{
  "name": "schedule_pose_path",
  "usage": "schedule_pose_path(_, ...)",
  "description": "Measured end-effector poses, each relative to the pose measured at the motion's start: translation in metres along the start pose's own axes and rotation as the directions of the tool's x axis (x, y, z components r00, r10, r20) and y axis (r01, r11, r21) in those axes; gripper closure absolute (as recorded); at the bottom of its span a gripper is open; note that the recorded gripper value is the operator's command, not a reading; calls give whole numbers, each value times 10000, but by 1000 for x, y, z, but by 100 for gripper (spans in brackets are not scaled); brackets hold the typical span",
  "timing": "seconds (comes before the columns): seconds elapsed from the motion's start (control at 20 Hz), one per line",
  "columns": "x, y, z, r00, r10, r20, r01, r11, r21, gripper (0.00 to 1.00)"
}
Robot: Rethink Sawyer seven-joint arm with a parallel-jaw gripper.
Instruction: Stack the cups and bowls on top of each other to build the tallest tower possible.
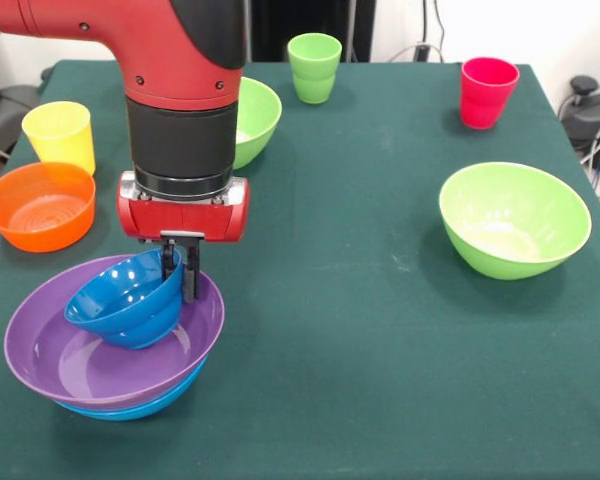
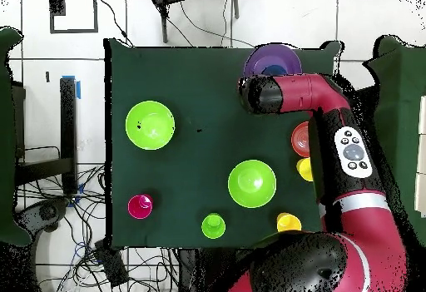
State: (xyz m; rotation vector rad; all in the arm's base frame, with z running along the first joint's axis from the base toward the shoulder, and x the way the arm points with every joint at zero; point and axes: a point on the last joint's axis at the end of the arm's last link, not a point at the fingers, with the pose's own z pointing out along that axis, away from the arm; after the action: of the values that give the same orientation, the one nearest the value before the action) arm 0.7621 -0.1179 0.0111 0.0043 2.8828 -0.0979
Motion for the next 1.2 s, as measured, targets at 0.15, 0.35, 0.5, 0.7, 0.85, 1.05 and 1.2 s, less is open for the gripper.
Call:
schedule_pose_path(0.15, 0, 0, 0, 10000, -4, 0, 4, 10000, 3, 100)
schedule_pose_path(0.35, 0, 0, 0, 10000, -4, 9, 4, 10000, 4, 100)
schedule_pose_path(0.5, 0, 0, 0, 10000, -13, 43, 13, 10000, -2, 100)
schedule_pose_path(0.7, -1, 1, 1, 9998, -25, 189, 25, 10000, -25, 100)
schedule_pose_path(0.85, -2, 3, 3, 9995, -41, 302, 43, 10000, -51, 100)
schedule_pose_path(1.05, -2, 4, 4, 9991, -72, 417, 74, 10000, -38, 100)
schedule_pose_path(1.2, -2, 4, 4, 9991, -88, 404, 89, 10000, -29, 100)
